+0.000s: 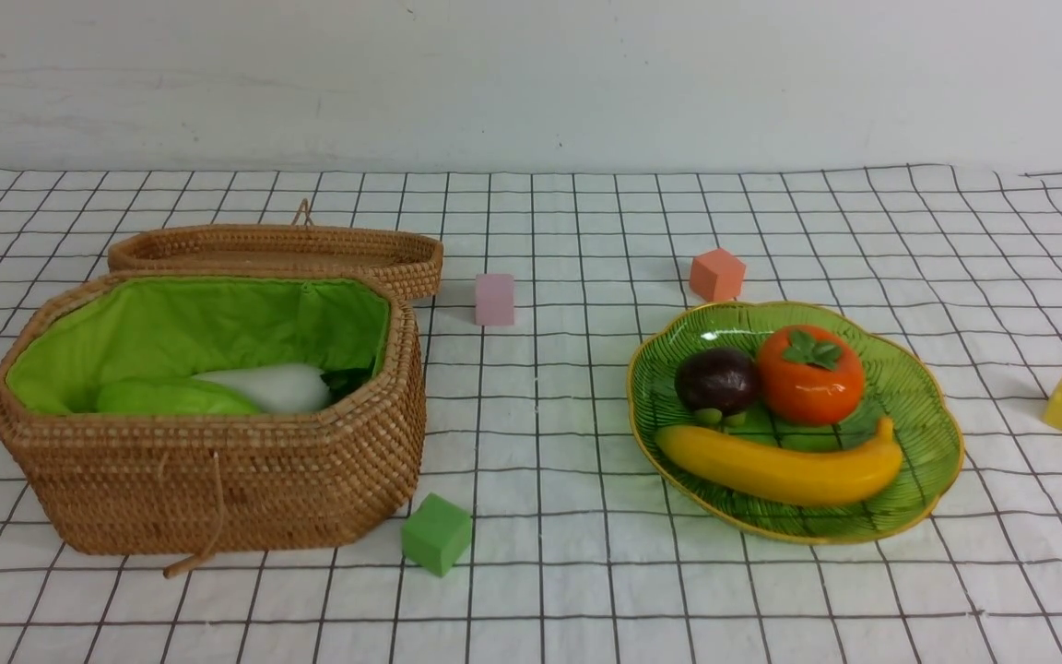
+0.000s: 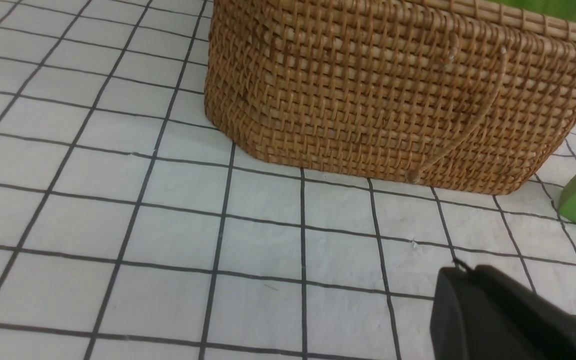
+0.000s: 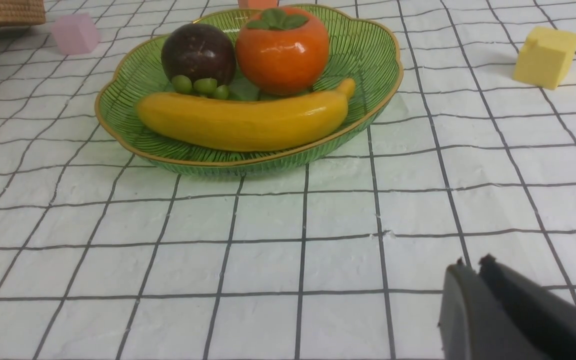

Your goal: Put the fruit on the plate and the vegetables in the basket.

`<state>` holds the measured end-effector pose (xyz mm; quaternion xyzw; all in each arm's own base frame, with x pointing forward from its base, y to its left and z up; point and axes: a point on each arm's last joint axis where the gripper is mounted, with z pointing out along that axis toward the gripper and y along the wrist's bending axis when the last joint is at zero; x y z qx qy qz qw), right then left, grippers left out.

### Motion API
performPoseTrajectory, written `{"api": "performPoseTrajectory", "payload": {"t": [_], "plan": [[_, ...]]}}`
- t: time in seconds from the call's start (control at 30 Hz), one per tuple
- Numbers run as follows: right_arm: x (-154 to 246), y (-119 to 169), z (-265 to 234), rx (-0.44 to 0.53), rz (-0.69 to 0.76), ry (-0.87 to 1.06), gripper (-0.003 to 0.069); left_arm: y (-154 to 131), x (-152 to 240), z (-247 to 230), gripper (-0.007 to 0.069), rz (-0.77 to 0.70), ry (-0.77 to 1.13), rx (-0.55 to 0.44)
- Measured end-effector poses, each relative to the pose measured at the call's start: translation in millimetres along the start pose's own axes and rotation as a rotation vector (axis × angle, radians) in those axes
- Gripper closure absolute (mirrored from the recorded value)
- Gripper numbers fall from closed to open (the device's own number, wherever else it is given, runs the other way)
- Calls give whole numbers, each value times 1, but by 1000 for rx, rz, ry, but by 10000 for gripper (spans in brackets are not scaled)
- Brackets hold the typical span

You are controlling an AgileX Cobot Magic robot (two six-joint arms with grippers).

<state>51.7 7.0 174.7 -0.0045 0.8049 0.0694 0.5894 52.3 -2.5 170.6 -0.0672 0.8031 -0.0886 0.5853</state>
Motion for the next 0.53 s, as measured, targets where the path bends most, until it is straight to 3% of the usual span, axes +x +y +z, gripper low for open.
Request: {"api": "performPoseTrajectory", "payload": {"t": [0.53], "plan": [[0, 0, 0, 0, 0, 0, 587, 0, 0, 0, 637, -1, 0, 0]]}}
